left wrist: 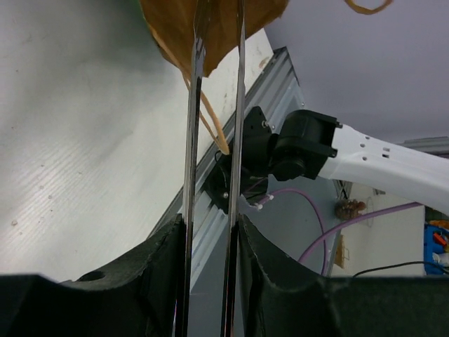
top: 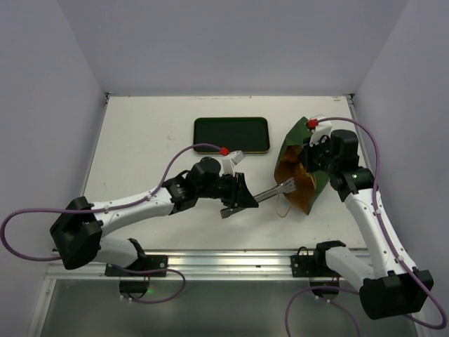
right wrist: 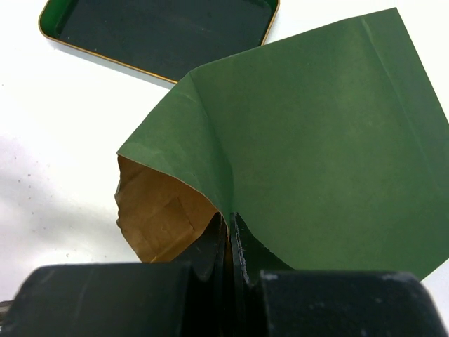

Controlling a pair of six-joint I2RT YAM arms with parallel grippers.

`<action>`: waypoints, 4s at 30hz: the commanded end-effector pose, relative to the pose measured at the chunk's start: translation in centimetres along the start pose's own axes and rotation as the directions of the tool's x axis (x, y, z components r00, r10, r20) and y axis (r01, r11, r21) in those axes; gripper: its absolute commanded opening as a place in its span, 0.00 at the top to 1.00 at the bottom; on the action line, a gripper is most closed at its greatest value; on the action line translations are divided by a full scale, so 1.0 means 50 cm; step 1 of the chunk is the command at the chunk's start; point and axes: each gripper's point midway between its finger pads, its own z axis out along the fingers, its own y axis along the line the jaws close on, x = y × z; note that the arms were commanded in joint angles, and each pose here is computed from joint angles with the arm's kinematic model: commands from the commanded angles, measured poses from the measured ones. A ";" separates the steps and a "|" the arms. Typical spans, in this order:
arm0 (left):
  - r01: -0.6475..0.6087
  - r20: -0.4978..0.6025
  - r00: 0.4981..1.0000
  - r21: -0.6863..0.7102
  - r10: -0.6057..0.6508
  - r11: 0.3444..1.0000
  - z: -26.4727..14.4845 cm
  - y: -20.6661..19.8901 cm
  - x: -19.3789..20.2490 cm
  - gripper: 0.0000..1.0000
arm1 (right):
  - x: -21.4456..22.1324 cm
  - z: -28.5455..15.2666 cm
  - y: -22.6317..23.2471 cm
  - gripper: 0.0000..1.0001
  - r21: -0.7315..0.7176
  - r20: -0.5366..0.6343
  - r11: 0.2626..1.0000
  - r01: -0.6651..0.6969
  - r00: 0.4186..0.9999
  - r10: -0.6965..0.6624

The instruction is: Take the fake bread out of the paper bag

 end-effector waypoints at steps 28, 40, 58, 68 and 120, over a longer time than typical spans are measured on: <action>0.057 0.122 0.992 -0.127 -0.042 0.990 0.145 0.014 -0.126 0.52 | -0.059 -0.005 0.003 1.00 -0.016 0.105 1.000 0.027 0.994 -0.025; 0.075 0.123 0.991 -0.147 -0.057 0.986 0.168 0.022 -0.140 0.49 | -0.057 -0.006 0.006 1.00 -0.022 0.109 0.999 0.024 0.994 -0.021; 0.088 0.082 0.994 -0.168 -0.075 0.982 0.195 0.029 -0.137 0.48 | -0.056 -0.006 0.010 1.00 -0.033 0.113 0.999 0.021 0.993 -0.017; 0.073 0.049 0.997 -0.192 -0.065 0.979 0.216 0.048 -0.132 0.60 | -0.057 -0.010 0.012 1.00 -0.034 0.119 0.999 0.020 0.993 -0.016; -0.118 0.180 0.970 -0.239 0.164 0.964 -0.235 0.060 -0.204 1.00 | -0.053 -0.014 -0.080 1.00 0.192 0.142 0.981 -0.036 0.990 0.009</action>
